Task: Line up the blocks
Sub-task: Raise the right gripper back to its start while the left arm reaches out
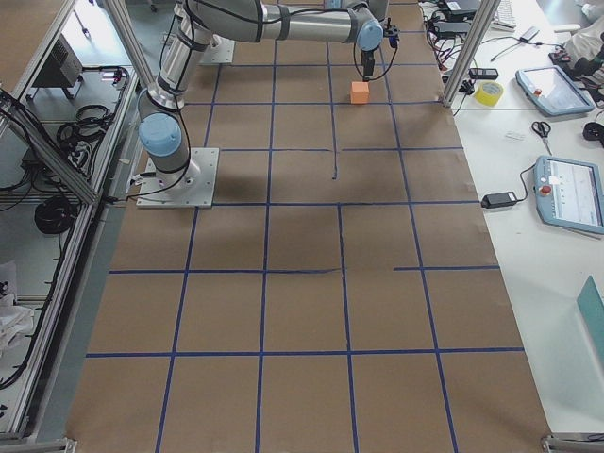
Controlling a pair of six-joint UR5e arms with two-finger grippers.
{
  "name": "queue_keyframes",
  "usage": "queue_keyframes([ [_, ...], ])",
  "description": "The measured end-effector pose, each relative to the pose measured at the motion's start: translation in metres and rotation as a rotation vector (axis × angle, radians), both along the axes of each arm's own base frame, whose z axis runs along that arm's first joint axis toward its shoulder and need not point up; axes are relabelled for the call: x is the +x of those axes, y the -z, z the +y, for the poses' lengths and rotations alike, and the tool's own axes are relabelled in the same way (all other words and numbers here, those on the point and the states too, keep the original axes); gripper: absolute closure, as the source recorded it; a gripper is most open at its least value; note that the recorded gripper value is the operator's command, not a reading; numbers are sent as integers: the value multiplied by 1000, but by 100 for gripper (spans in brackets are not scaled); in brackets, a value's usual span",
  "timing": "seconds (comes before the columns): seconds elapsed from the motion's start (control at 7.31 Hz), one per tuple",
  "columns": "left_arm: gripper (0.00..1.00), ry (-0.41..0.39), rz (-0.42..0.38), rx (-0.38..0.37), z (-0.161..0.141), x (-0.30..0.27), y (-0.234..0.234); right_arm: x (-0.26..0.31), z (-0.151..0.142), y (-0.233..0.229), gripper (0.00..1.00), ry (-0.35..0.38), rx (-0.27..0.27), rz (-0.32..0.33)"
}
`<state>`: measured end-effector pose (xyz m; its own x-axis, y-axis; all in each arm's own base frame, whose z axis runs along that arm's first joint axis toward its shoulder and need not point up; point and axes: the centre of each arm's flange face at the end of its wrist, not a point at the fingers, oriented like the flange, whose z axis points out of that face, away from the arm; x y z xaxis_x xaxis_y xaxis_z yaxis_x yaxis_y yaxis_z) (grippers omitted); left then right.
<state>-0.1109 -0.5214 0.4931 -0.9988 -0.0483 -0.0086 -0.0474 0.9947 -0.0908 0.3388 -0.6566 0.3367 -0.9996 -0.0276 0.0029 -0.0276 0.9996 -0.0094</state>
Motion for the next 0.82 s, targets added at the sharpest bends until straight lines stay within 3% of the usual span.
queue_keyframes([
  [0.41,0,-11,0,18,-8,2,11,-160,16,-107,0,-102,67,32],
  [0.82,0,-15,0,-19,-61,5,60,-219,86,-165,0,-108,52,93],
])
